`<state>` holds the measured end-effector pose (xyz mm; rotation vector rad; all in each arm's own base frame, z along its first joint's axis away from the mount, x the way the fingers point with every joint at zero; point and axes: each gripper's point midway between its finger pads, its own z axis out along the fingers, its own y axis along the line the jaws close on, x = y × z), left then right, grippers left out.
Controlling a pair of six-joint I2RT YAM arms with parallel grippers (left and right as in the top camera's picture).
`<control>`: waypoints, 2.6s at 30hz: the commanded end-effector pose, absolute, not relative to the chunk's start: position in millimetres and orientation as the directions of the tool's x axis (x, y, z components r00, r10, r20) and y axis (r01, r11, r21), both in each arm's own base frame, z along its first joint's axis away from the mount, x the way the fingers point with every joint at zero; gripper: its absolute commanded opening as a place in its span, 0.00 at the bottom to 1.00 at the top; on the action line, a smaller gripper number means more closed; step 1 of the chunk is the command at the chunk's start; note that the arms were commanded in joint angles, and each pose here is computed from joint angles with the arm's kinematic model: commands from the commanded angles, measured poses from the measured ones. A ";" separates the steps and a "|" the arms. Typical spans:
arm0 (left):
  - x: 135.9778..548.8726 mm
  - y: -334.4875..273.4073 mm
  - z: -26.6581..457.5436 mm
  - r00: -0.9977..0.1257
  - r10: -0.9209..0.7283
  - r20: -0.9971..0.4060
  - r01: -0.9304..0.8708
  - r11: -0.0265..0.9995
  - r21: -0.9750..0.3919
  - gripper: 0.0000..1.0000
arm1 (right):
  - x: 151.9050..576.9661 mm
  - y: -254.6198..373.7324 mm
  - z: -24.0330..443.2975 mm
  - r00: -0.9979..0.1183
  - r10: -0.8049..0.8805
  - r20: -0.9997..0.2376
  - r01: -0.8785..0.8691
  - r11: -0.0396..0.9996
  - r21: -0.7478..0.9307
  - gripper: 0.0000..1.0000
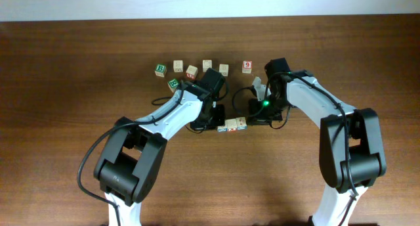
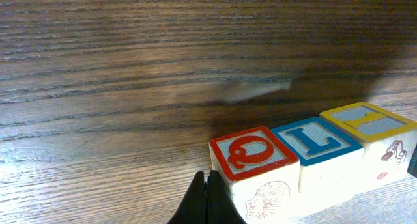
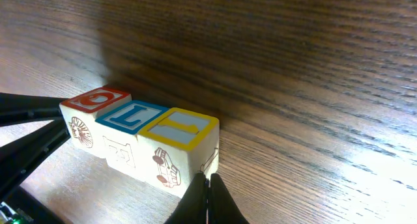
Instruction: Rotate 3 blocks
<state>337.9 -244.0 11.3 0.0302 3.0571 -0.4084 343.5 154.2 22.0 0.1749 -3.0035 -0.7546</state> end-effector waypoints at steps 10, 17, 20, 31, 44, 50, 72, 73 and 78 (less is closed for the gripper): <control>339.0 -250.0 12.5 -0.998 0.013 -0.055 0.028 0.960 -0.277 0.00 | 337.4 158.3 16.3 -0.990 -0.137 0.031 -0.105 0.866 0.490 0.04; 339.1 -250.1 12.5 -0.998 0.013 -0.056 0.028 0.960 -0.277 0.00 | 337.6 158.4 16.3 -0.990 -0.137 0.030 -0.105 0.865 0.490 0.04; 339.1 -250.1 12.5 -0.998 0.013 -0.056 0.028 0.960 -0.278 0.00 | 337.1 160.6 17.6 -0.990 -0.139 0.031 -0.104 0.858 0.503 0.04; 339.2 -250.0 12.5 -0.998 0.013 -0.057 0.028 0.960 -0.277 0.00 | 337.1 175.3 27.1 -0.986 -0.164 0.008 -0.128 0.798 0.589 0.05; 339.7 -250.5 12.6 -0.998 0.013 -0.058 0.029 0.960 -0.279 0.00 | 335.5 181.1 34.5 -0.984 -0.178 -0.003 -0.140 0.767 0.626 0.04; 343.6 -239.5 15.3 -0.999 -0.048 -0.005 -0.044 0.945 -0.325 0.00 | 346.0 167.4 22.6 -0.997 -0.061 0.037 -0.032 0.844 0.535 0.04; 337.9 -238.8 21.2 -0.999 0.036 0.035 0.018 0.909 -0.416 0.00 | 346.7 155.1 17.2 -0.998 -0.035 0.052 -0.002 0.844 0.537 0.04; 338.0 -239.0 21.2 -0.999 0.036 0.034 0.019 0.909 -0.416 0.00 | 345.9 155.6 15.9 -0.998 -0.035 0.059 0.002 0.842 0.539 0.04; 339.4 -239.2 21.5 -0.999 0.035 0.029 0.020 0.908 -0.418 0.00 | 342.6 158.7 9.4 -0.996 -0.041 0.086 0.014 0.831 0.557 0.04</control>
